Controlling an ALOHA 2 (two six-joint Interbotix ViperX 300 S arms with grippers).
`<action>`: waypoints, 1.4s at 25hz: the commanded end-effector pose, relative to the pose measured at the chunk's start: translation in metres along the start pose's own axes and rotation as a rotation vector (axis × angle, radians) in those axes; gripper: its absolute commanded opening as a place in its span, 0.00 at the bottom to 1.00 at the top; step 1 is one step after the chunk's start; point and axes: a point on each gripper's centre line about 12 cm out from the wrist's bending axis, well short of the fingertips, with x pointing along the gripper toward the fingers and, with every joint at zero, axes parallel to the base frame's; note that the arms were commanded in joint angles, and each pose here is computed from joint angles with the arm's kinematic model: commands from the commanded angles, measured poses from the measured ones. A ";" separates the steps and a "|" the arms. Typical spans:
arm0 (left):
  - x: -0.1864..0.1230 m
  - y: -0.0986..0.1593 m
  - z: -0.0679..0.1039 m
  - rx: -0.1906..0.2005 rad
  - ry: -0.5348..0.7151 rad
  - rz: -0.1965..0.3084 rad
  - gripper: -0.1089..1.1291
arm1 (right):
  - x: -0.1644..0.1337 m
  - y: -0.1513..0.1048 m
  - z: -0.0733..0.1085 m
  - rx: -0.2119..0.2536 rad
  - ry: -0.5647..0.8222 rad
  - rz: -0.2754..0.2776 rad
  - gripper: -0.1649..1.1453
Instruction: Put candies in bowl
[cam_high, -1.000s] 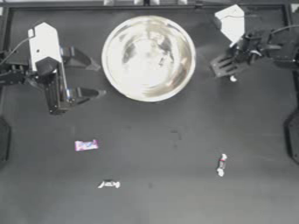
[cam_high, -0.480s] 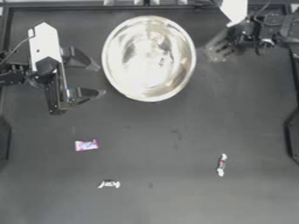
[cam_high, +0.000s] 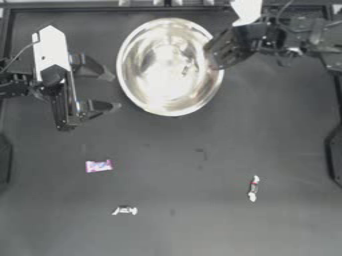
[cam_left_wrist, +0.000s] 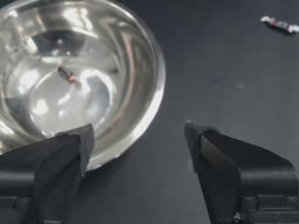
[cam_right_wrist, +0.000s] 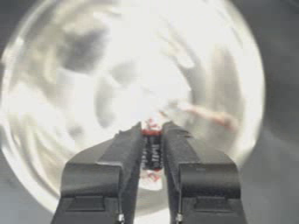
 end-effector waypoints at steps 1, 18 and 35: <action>-0.008 0.000 0.007 0.000 -0.040 0.004 0.86 | 0.009 0.009 0.012 -0.016 -0.048 0.039 0.54; -0.007 -0.014 -0.016 0.015 0.117 -0.066 0.86 | 0.016 0.023 0.024 -0.146 -0.169 0.124 0.88; -0.006 -0.040 -0.046 -0.055 0.342 -0.154 0.92 | -0.072 0.067 -0.004 -0.273 -0.242 0.280 0.88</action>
